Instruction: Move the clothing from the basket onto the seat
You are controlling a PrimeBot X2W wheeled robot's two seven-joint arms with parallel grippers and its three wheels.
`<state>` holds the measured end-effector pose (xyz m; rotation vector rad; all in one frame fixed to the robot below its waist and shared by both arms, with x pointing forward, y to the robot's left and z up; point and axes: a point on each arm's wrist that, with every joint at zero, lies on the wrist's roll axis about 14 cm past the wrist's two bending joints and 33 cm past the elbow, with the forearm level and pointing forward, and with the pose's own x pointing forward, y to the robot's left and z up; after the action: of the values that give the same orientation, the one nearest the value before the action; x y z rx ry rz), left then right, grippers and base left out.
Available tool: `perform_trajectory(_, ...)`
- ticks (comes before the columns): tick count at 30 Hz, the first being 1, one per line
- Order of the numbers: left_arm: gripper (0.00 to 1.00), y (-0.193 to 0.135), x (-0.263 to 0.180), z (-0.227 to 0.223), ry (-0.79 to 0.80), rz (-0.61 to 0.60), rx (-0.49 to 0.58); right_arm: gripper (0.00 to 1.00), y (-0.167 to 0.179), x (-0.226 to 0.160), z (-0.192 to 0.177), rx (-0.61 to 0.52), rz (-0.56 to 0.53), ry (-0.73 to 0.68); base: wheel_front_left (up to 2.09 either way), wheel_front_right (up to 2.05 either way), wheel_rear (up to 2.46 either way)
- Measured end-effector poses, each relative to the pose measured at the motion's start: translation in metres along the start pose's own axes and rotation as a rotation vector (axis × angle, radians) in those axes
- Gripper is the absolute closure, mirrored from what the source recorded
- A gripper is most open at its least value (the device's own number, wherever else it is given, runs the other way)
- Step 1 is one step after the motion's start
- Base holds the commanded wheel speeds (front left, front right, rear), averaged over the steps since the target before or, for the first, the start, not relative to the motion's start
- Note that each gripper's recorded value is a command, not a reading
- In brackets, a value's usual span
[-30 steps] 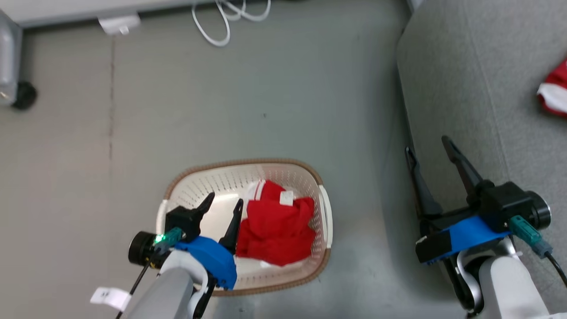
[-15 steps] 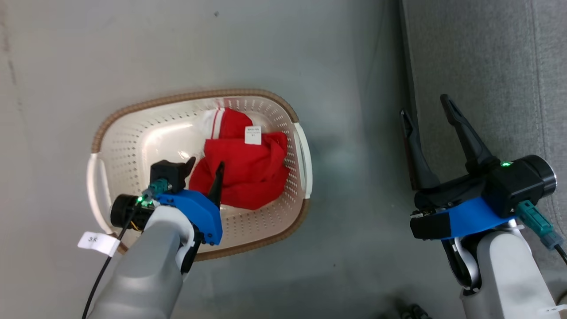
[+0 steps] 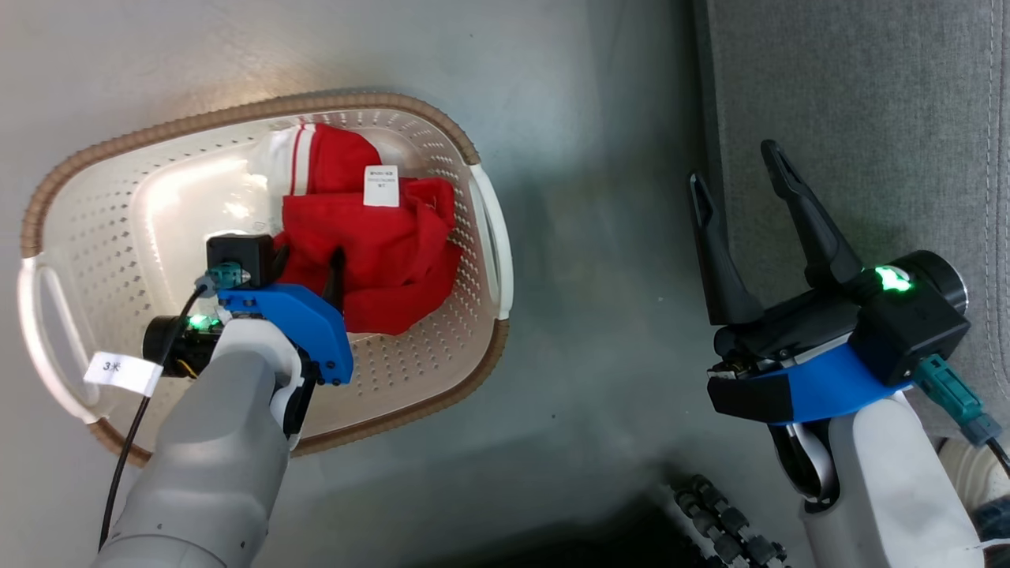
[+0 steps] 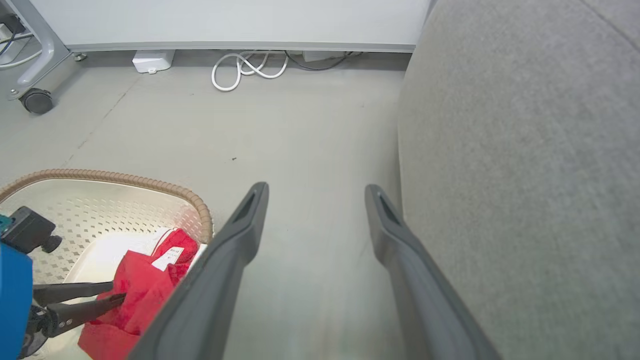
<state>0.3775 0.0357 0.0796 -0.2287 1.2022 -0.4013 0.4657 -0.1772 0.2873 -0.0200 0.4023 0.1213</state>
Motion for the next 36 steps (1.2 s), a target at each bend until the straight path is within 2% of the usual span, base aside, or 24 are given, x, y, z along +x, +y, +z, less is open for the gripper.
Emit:
perform_trajectory(9, 0.00, -0.020, 0.018, -0.010, 0.060, -0.052, -0.068, 0.00, -0.008, -0.003, -0.014, 0.014, -0.022, 0.027, 0.00, 0.00, 0.00)
perform_trajectory(12, 0.00, -0.026, 0.021, -0.008, 0.062, -0.078, -0.057, 0.00, -0.009, -0.004, -0.016, 0.020, -0.025, 0.030, 0.00, 0.00, 0.00)
perform_trajectory(13, 0.03, -0.026, 0.021, -0.008, 0.064, -0.083, -0.049, 0.00, -0.009, -0.004, -0.016, 0.020, -0.026, 0.029, 0.00, 0.00, 0.00)
perform_trajectory(14, 0.46, -0.026, 0.021, -0.009, 0.070, -0.086, -0.043, 0.00, -0.010, -0.004, -0.017, 0.019, -0.027, 0.030, 0.00, 0.00, 0.00)
perform_trajectory(15, 0.58, -0.026, 0.021, -0.009, 0.071, -0.089, -0.033, 0.00, -0.010, -0.005, -0.017, 0.019, -0.027, 0.032, 0.00, 0.00, 0.00)
perform_trajectory(16, 1.00, -0.027, 0.021, -0.009, 0.071, -0.093, -0.025, 0.00, -0.010, -0.005, -0.018, 0.020, -0.028, 0.033, 0.00, 0.00, 0.00)
perform_trajectory(29, 1.00, -0.027, 0.013, -0.003, 0.055, -0.105, -0.010, 0.00, -0.004, -0.002, -0.013, 0.019, -0.010, 0.018, 0.00, 0.00, 0.00)
perform_trajectory(36, 1.00, -0.030, 0.000, 0.009, 0.018, -0.104, -0.009, 0.00, 0.003, 0.000, 0.002, 0.015, 0.009, -0.017, 0.00, 0.00, 0.00)
